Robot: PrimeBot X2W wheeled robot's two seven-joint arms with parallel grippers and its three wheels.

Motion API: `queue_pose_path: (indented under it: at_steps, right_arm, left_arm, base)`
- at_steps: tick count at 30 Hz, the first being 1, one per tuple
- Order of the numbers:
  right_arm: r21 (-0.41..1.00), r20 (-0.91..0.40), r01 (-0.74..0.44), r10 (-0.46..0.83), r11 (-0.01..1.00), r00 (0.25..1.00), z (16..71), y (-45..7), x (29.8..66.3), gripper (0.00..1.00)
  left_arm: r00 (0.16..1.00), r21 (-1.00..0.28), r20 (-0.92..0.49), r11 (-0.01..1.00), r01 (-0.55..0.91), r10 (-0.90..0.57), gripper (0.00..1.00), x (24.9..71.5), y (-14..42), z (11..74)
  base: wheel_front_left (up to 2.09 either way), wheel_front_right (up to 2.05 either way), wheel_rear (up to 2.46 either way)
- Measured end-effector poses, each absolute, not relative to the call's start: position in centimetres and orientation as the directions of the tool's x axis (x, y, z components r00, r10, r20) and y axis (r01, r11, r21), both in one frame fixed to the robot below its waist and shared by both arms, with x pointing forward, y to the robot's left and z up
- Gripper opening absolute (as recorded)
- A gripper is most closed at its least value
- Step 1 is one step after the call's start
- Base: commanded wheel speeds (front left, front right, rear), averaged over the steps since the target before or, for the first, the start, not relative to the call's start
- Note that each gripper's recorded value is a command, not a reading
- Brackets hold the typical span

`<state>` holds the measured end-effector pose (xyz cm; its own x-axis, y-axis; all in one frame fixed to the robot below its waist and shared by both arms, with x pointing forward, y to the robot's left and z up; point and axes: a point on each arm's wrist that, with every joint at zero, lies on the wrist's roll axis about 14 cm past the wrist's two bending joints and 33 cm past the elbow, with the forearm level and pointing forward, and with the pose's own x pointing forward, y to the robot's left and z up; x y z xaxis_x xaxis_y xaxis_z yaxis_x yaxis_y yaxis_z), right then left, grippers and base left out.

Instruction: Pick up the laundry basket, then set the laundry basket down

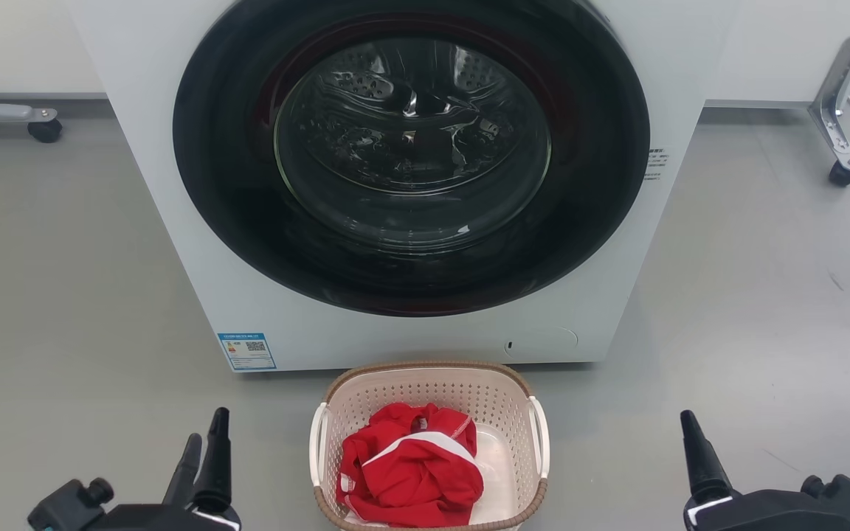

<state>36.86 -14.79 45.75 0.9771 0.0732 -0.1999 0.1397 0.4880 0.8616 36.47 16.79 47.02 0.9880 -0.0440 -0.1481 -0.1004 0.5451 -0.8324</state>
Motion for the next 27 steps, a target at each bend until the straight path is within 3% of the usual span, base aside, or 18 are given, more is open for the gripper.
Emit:
queue_pose_path:
  at_steps: [12,27]
  right_arm:
    - [0.727,-0.203,0.078,0.105,0.682,0.974,45.5,-13.1,36.7,1.00]
    - [0.550,-0.177,-0.005,0.123,0.835,0.976,45.8,-11.7,36.5,1.00]
  left_arm:
    - [0.987,-0.669,-0.141,0.742,-0.042,-0.072,1.00,36.4,15.5,47.1]
    - [0.988,-0.463,-0.121,0.886,0.025,-0.092,1.00,35.9,14.4,47.1]
  base:
    - [0.00,0.00,0.00]
    - [0.00,0.00,0.00]
